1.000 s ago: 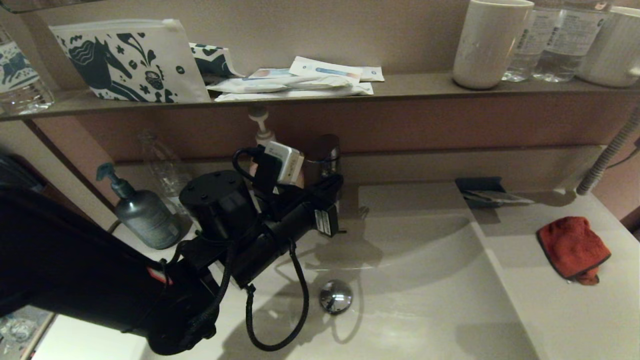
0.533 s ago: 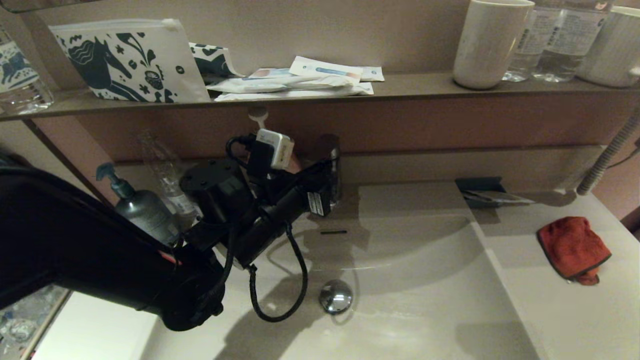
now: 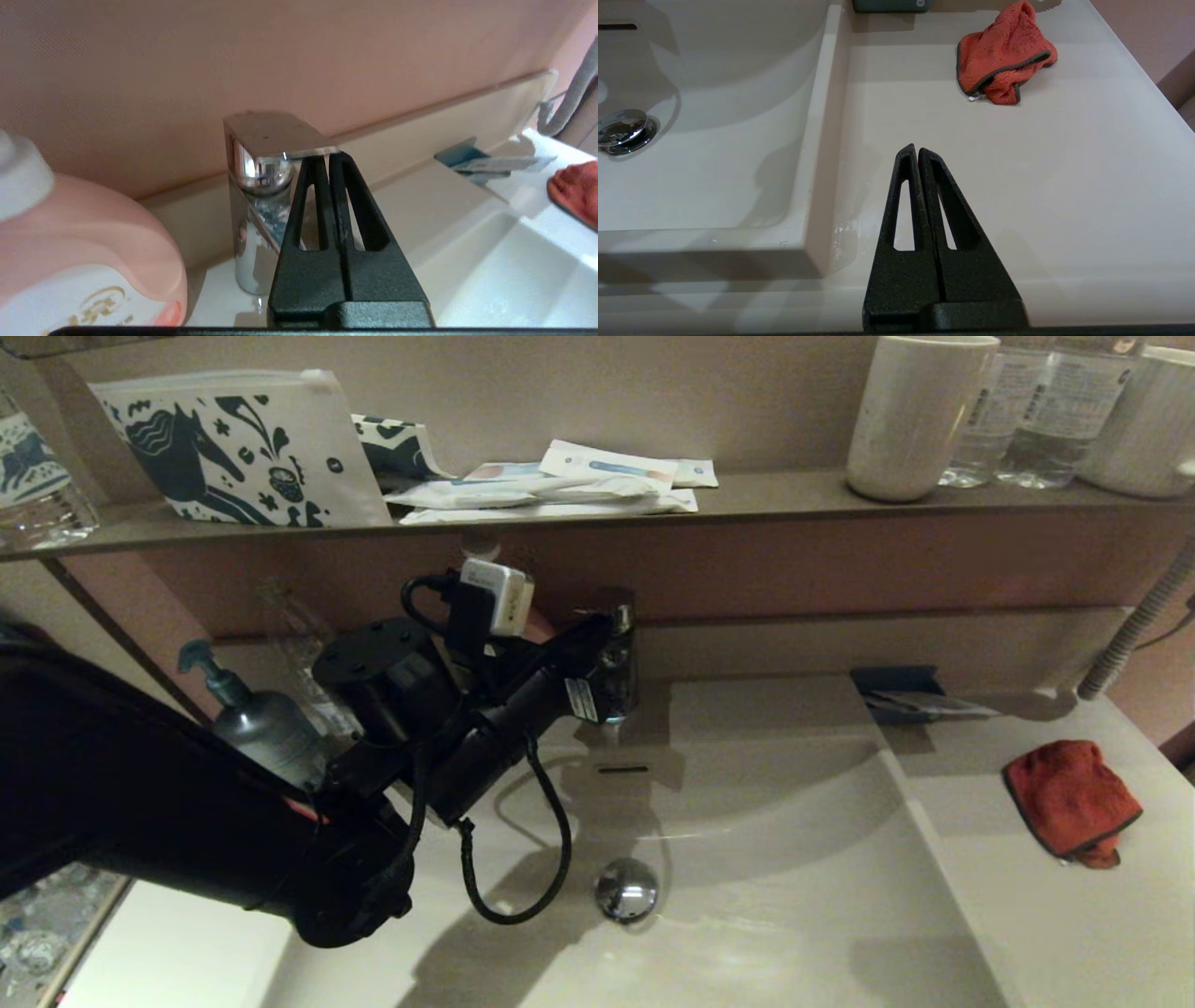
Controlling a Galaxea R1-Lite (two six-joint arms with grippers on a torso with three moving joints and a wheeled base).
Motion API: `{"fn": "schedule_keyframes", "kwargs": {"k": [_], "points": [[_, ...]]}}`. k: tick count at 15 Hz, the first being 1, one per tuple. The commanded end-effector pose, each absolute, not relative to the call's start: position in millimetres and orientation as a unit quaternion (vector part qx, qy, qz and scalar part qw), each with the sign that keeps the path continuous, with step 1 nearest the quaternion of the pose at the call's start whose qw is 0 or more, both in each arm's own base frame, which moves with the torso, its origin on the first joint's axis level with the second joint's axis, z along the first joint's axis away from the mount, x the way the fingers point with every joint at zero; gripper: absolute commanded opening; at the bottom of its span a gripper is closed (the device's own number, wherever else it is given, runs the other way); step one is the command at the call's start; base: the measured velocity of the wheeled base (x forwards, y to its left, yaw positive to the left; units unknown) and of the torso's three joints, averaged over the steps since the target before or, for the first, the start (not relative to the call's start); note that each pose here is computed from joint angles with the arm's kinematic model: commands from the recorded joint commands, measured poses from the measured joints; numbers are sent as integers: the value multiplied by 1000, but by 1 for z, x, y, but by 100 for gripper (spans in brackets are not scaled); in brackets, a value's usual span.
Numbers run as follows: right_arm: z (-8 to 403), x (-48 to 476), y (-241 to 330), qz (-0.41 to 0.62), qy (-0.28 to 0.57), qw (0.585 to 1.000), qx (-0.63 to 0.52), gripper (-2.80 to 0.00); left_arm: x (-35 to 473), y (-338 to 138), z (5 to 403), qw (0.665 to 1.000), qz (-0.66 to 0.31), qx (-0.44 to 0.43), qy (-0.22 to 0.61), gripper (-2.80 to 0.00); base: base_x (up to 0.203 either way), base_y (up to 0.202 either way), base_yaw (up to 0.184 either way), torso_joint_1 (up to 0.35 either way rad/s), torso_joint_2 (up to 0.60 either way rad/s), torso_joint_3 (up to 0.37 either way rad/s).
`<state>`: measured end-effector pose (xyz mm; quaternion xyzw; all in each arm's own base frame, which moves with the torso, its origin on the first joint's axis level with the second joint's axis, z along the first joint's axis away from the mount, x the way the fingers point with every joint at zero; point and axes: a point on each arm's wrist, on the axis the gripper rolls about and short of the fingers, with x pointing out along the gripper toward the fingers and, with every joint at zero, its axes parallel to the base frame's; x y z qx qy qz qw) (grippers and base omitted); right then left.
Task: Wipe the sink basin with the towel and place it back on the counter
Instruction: Turn on the faucet
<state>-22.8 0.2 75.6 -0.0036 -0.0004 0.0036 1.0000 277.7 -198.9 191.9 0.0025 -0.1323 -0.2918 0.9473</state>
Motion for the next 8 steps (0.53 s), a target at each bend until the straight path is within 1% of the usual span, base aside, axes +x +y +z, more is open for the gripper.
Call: {"fn": "schedule_keyframes", "kwargs": {"k": [1, 8], "points": [[76, -23, 0, 4, -1, 1000, -4, -280, 273, -197, 201, 945, -292, -3, -148, -280, 0, 0, 0, 0, 0, 0], [76, -23, 0, 4, -1, 1000, -4, -280, 265, -197, 212, 940, -299, -9, -165, -280, 0, 0, 0, 0, 0, 0]]}}
